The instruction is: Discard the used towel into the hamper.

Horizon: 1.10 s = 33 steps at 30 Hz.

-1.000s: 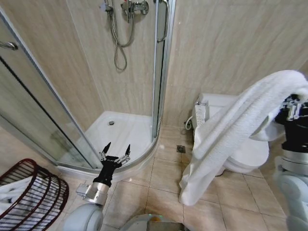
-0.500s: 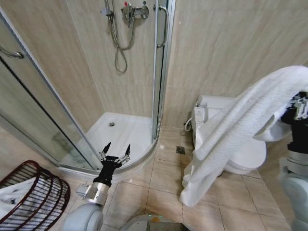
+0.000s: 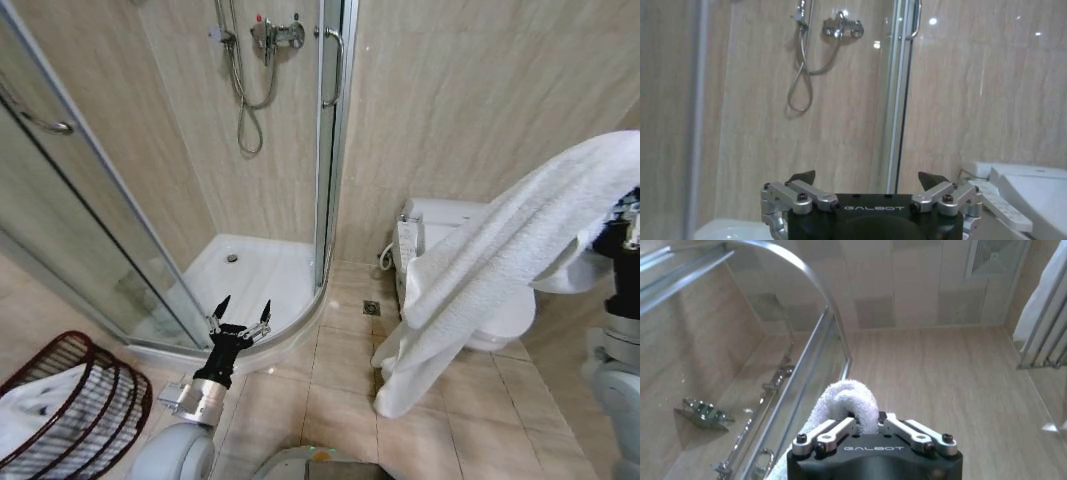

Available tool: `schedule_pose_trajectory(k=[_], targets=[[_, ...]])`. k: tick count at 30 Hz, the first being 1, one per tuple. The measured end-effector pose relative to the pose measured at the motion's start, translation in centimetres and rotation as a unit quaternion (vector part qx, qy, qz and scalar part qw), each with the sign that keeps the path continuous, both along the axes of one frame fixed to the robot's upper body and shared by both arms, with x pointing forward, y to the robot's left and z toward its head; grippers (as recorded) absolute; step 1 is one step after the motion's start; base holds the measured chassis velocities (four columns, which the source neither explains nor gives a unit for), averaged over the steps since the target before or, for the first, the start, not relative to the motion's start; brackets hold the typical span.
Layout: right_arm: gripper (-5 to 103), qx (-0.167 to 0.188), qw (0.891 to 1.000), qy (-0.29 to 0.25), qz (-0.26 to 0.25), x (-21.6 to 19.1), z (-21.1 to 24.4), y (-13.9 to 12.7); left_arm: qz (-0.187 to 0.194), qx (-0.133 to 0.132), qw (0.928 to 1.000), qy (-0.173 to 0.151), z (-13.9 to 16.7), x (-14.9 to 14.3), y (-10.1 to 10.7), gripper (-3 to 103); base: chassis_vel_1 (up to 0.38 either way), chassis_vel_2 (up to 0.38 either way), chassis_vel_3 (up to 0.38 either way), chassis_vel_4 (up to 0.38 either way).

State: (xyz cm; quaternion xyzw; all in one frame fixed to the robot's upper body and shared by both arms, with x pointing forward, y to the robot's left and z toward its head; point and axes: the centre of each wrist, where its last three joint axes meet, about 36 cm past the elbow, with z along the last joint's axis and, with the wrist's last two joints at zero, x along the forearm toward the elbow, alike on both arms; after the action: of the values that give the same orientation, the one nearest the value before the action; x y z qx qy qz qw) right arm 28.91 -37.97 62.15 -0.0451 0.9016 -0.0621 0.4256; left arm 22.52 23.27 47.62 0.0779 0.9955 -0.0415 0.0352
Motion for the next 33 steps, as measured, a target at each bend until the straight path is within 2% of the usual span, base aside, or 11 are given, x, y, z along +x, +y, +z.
schedule_pose_trajectory(k=[21, 33], targets=[[5, -0.006, 1.0, -0.008, 0.003, -0.6, 1.1, -0.2, 0.0, 0.0, 1.0, 0.0, 0.0, 0.0, 0.0, 100, 0.018, -0.017, -0.011, 0.01], [5, -0.006, 1.0, -0.01, 0.007, -0.4, 1.0, -0.1, 0.0, 0.0, 1.0, 0.0, 0.0, 0.0, 0.0, 100, 0.132, -0.129, -0.139, 0.13]])
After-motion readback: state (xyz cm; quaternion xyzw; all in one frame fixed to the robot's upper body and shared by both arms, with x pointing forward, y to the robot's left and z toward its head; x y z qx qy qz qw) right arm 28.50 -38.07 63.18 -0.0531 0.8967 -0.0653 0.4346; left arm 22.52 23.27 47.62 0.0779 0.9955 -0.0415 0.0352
